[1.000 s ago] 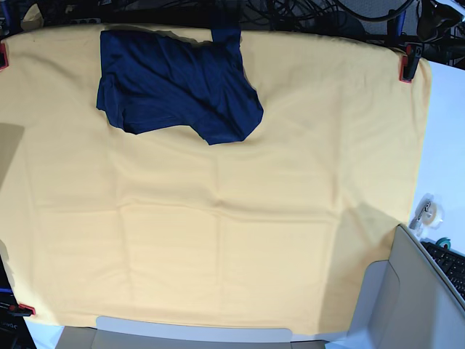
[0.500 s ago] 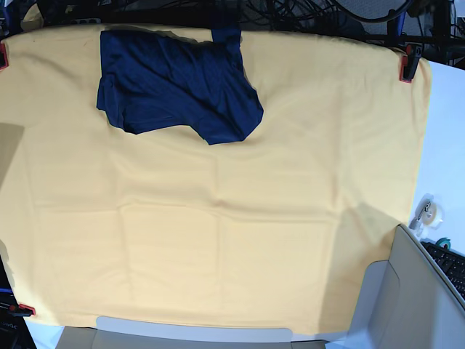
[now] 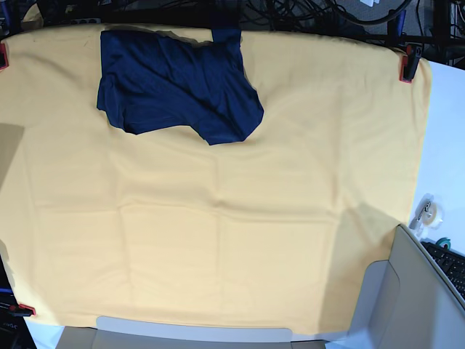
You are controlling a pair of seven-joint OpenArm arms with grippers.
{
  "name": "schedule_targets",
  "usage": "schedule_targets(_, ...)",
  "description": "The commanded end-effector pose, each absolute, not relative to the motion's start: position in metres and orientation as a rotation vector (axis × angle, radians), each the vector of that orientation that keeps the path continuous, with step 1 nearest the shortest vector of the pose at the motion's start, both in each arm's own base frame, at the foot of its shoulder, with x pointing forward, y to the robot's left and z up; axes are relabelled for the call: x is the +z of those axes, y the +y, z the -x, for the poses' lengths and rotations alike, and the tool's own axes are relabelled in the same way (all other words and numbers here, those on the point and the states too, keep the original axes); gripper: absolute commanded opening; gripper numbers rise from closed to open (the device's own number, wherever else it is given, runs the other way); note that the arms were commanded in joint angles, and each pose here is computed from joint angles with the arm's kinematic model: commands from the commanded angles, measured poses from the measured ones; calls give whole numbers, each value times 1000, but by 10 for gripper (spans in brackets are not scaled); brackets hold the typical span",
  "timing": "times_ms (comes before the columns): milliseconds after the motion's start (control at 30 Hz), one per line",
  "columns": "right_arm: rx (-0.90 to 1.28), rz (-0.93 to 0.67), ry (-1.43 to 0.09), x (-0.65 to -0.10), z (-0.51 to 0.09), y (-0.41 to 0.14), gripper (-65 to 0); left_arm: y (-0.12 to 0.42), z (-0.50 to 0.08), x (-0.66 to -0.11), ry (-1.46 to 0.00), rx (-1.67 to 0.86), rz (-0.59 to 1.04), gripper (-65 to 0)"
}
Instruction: Fold the T-shirt properly
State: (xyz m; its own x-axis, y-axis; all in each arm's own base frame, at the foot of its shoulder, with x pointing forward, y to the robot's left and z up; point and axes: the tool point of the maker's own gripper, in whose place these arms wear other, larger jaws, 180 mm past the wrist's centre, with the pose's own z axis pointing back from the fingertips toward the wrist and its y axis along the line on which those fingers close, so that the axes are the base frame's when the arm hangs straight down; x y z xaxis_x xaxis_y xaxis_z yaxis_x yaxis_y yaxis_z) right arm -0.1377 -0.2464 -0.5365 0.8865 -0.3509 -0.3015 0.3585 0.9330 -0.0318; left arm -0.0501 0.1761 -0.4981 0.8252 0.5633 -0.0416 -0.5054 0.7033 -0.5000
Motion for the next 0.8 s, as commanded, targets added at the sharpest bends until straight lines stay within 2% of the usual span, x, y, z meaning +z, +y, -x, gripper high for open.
schedule_targets(0, -382, -28, 313, -543, 142, -246, -415, 180, 54, -504, -119, 626, 516, -576)
schedule_targets(267, -505, -104, 260, -595, 126, -222, -415, 159, 23, -577, -133, 793, 540, -576)
schedule_targets(600, -593, -164, 189, -628, 97, -191, -415, 158, -10, -609, -320, 928, 456, -576)
schedule_targets(767, -487, -142, 165, -638, 92, -182, -415, 109, -18, -616, -315, 721, 493, -576)
